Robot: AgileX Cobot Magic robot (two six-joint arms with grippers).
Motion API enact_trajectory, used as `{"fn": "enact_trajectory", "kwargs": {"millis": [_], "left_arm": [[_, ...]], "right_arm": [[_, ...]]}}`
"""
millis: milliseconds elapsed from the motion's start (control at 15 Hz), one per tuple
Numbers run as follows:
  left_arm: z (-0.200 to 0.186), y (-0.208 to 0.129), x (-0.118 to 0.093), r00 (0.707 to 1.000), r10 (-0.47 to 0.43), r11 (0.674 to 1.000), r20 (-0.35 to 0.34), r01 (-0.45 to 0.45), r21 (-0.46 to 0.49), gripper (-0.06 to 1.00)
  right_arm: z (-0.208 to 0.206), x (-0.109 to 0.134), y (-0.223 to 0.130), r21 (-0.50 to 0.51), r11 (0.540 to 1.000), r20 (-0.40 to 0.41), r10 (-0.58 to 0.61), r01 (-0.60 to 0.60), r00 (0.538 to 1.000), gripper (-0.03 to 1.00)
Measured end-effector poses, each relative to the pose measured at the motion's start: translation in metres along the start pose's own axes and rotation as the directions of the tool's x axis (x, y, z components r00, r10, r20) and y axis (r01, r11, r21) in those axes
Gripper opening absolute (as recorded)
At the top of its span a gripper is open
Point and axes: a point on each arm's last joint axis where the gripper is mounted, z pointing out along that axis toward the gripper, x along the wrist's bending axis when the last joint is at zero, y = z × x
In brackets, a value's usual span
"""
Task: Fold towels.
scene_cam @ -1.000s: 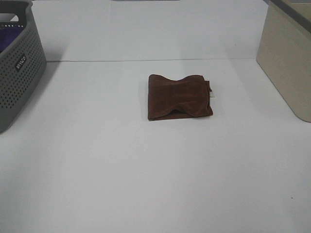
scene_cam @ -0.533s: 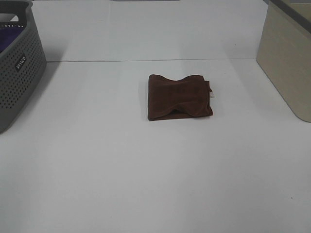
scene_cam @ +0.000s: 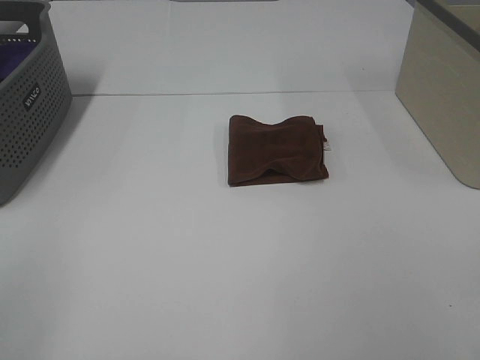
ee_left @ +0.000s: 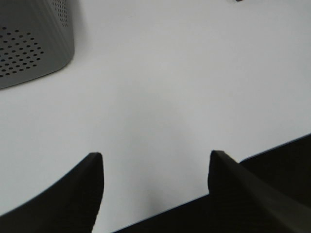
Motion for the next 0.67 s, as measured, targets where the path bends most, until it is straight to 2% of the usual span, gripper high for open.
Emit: {"fn": "enact_trajectory", "kwargs": {"millis": [667], "left_arm": [[0.0000, 0.0000, 0.0000, 1.000, 0.000, 1.000, 0.000, 0.000, 0.000, 0.59]], "right_arm": [[0.0000, 0.0000, 0.0000, 0.000, 1.000, 0.000, 0.000, 0.000, 1.000, 0.81]]}}
